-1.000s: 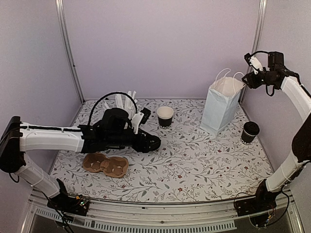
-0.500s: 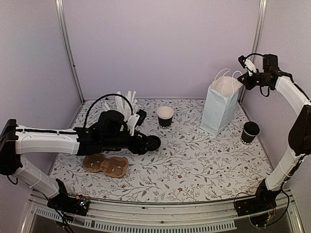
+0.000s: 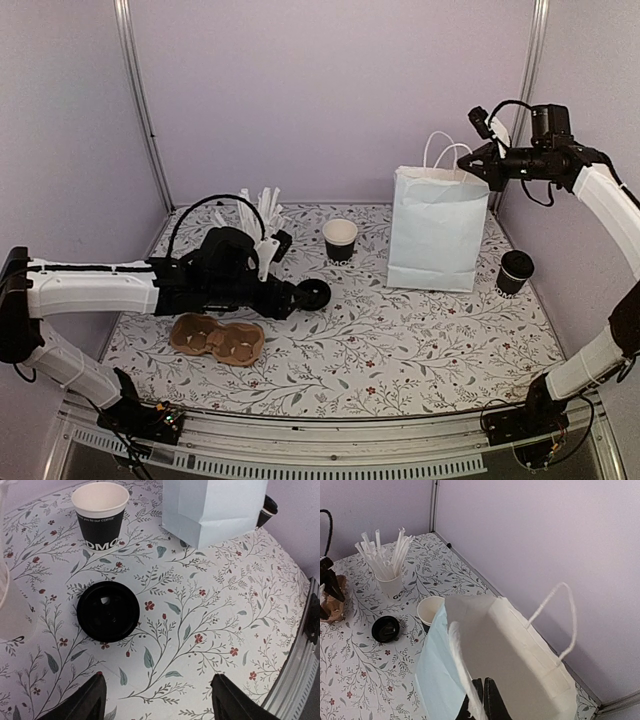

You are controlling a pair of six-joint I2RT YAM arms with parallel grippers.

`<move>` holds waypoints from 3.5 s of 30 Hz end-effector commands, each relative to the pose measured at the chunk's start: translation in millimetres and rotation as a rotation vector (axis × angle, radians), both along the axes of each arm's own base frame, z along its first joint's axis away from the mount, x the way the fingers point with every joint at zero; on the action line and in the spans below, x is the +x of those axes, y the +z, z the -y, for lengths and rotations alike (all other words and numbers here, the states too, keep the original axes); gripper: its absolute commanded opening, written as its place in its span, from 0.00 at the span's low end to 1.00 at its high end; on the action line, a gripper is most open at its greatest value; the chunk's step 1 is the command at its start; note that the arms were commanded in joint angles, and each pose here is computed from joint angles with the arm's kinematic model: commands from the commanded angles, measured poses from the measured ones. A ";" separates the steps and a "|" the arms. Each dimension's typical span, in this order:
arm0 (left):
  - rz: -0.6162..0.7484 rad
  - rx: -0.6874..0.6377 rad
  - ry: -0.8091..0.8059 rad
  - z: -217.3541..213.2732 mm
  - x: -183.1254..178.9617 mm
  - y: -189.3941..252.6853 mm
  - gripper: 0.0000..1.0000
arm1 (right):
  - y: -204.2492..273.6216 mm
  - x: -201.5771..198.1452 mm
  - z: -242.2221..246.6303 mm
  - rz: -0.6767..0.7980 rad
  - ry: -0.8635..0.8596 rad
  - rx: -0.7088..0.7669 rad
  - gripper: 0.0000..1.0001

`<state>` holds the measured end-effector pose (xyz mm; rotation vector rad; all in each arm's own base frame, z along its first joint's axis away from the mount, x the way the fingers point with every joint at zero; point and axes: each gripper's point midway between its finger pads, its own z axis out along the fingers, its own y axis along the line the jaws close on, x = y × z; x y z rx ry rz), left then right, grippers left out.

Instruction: Pack the takeout coffee

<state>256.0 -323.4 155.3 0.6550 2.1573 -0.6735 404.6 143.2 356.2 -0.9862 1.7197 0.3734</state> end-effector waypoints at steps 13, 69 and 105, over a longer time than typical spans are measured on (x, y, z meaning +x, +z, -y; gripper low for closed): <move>-0.120 0.414 0.182 -103.0 -11.3 -29.1 0.83 | -14.4 -139.3 -89.8 -0.079 0.495 0.033 0.00; -0.312 0.402 0.153 -71.6 25.6 -105.0 0.00 | -43.9 -128.2 15.7 -0.069 0.201 0.243 0.70; -0.297 0.420 0.199 -120.8 14.9 -67.6 0.45 | -78.1 -132.7 19.0 -0.118 0.195 0.259 0.72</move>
